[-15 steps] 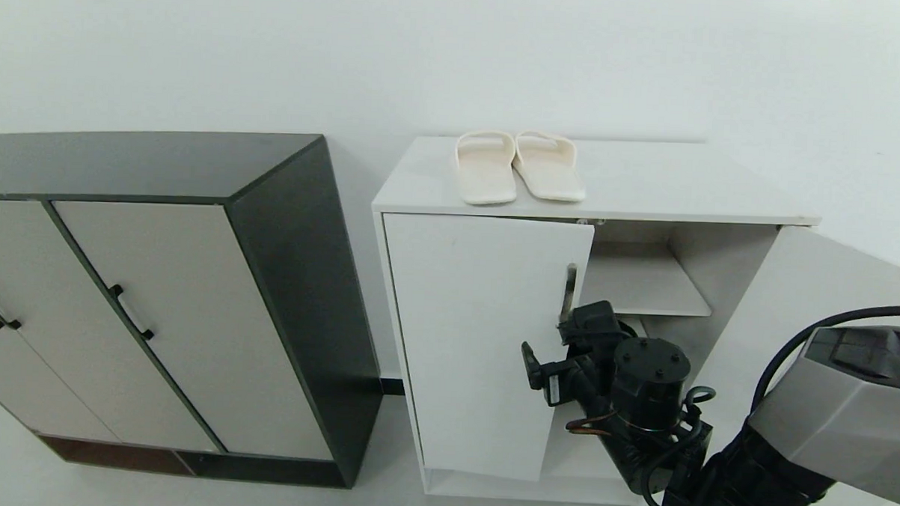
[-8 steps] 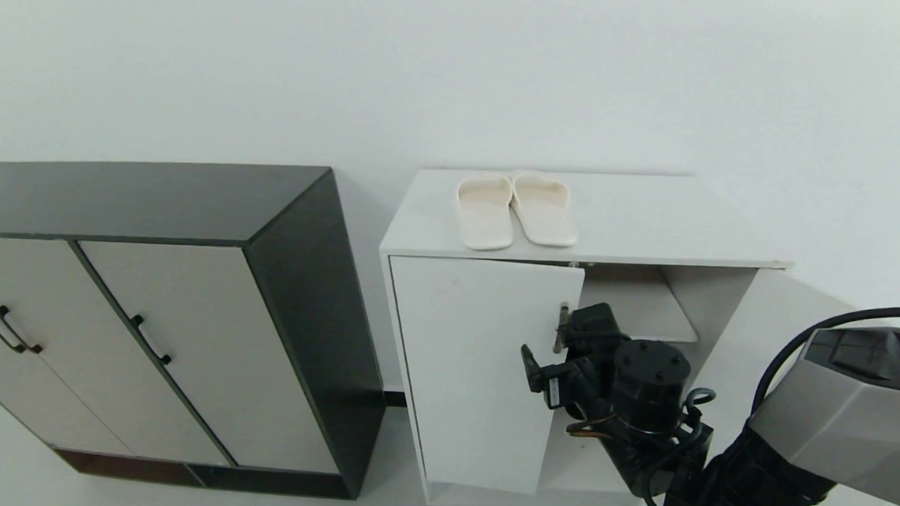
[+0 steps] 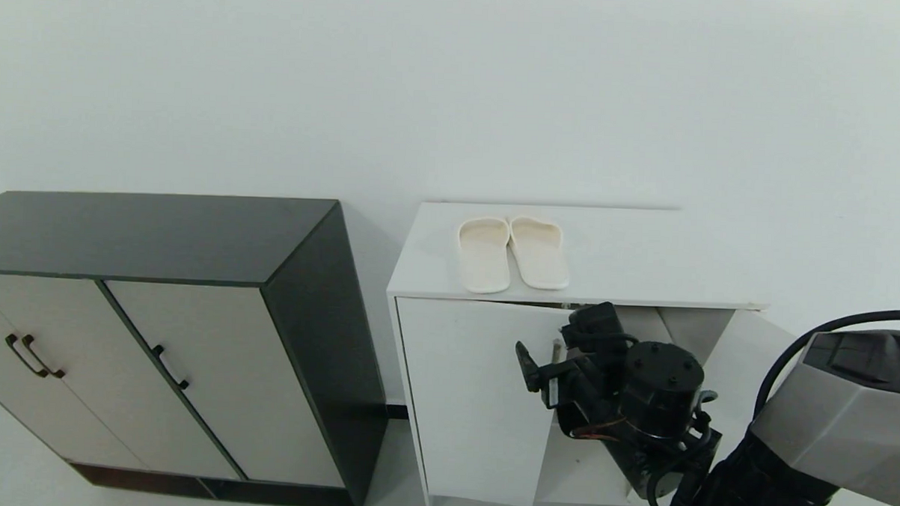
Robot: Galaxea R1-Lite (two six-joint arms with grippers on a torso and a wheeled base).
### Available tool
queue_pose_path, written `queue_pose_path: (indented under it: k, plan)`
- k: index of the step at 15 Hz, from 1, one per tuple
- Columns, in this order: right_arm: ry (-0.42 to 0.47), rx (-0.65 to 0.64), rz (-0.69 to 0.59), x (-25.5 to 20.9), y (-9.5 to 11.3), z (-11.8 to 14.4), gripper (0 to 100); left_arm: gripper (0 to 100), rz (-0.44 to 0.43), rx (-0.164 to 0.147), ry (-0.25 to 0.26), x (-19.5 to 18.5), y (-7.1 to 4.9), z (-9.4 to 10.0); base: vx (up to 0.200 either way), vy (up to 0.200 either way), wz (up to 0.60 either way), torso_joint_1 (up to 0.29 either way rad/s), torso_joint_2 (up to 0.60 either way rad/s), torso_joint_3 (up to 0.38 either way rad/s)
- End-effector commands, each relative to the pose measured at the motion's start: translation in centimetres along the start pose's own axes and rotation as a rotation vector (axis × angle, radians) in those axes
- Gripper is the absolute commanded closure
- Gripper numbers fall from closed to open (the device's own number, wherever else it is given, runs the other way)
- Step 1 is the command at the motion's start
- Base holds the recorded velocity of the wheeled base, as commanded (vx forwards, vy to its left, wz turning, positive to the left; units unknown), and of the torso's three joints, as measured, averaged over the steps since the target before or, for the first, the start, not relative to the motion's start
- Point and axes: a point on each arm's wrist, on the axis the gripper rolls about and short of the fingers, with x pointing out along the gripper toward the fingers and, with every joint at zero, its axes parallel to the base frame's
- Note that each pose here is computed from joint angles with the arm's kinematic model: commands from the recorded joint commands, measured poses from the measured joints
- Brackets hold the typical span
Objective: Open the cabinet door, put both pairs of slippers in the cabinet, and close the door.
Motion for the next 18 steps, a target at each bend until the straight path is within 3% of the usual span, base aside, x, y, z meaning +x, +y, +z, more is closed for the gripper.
queue_pose_path:
  k: [1, 5, 7, 10, 12, 15, 18]
  plan:
    - [0.011, -0.031, 0.013, -0.5, -0.2, -0.8, 0, 100, 0.000, 0.000, 0.000, 0.0, 0.0, 0.0, 0.000, 0.000, 0.00, 0.154, -0.36, -0.178]
    - [-0.006, -0.057, 0.008, 0.1, 0.3, 0.9, 0, 100, 0.000, 0.000, 0.000, 0.0, 0.0, 0.0, 0.000, 0.000, 0.00, 0.027, -0.05, -0.028]
    - [0.037, -0.040, 0.014, 0.6, 0.4, 3.1, 0, 100, 0.000, 0.001, 0.000, 0.0, 0.0, 0.0, 0.000, 0.000, 0.00, 0.000, 0.00, 0.000]
    - [0.089, 0.077, -0.053, 1.7, 0.2, 9.1, 0, 100, 0.000, 0.001, 0.000, 0.0, 0.0, 0.0, 0.000, 0.000, 0.00, 0.000, 0.00, 0.000]
    - [0.127, 0.118, -0.109, 2.5, 0.3, 10.6, 0, 100, 0.000, 0.004, 0.000, 0.0, 0.0, 0.0, 0.000, 0.000, 0.00, 0.000, 0.00, 0.000]
    - [0.197, 0.169, -0.123, 2.6, 0.5, 10.2, 0, 100, 0.002, 0.004, 0.000, 0.0, 0.0, 0.0, 0.000, 0.000, 0.00, 0.000, 0.00, 0.000]
    - [0.198, 0.171, -0.122, 3.4, 1.0, 9.9, 0, 100, 0.002, 0.004, 0.000, 0.0, 0.0, 0.0, 0.133, 0.000, 0.00, -0.002, 0.00, 0.000]
